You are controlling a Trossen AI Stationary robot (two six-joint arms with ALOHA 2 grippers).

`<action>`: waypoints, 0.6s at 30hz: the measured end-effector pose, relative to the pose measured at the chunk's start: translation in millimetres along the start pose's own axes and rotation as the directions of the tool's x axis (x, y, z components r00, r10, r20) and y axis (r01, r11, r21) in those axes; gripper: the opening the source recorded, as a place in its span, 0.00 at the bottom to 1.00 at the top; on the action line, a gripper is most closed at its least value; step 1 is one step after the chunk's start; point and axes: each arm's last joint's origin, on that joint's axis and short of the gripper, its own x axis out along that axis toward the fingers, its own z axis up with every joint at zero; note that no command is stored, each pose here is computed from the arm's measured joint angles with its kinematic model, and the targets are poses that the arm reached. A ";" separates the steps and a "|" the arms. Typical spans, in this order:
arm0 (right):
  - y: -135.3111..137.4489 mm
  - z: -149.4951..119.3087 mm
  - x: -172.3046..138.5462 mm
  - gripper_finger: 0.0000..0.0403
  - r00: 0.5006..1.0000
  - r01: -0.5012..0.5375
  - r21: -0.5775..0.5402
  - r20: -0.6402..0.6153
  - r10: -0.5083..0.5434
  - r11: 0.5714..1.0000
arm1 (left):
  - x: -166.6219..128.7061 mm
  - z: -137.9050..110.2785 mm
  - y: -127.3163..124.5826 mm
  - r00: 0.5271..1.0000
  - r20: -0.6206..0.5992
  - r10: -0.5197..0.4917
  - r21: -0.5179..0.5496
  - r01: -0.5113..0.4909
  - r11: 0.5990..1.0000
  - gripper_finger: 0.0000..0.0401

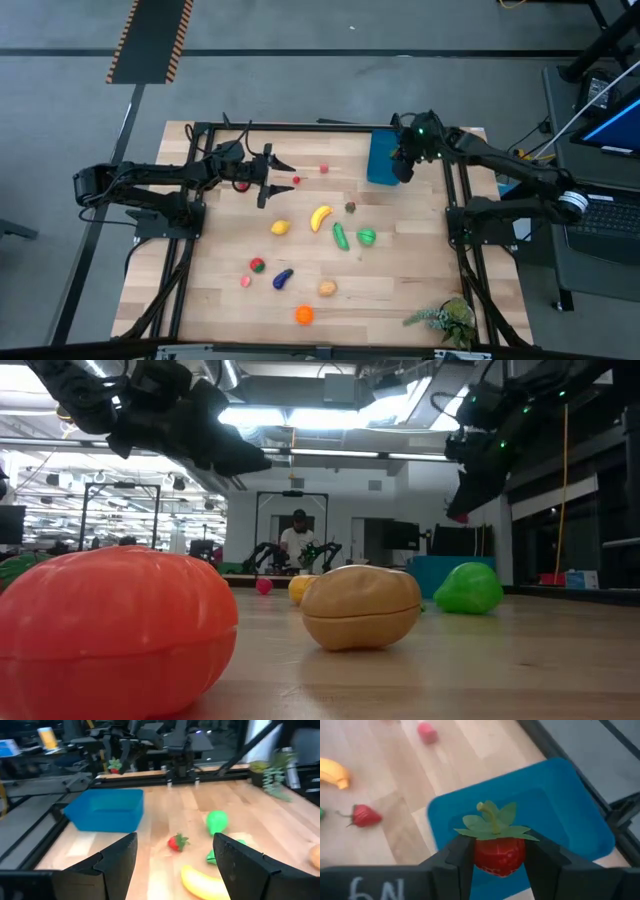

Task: Pick and placing Produce into tupperware
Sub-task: Put the red strawberry into the blue bin

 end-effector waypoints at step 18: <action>-67.7 18.6 55.7 0.35 0.984 -0.009 0.075 -0.179 0.022 0.997 | 0.0 -0.5 1.7 0.998 -0.012 0.060 -0.001 -0.060 0.998 0.63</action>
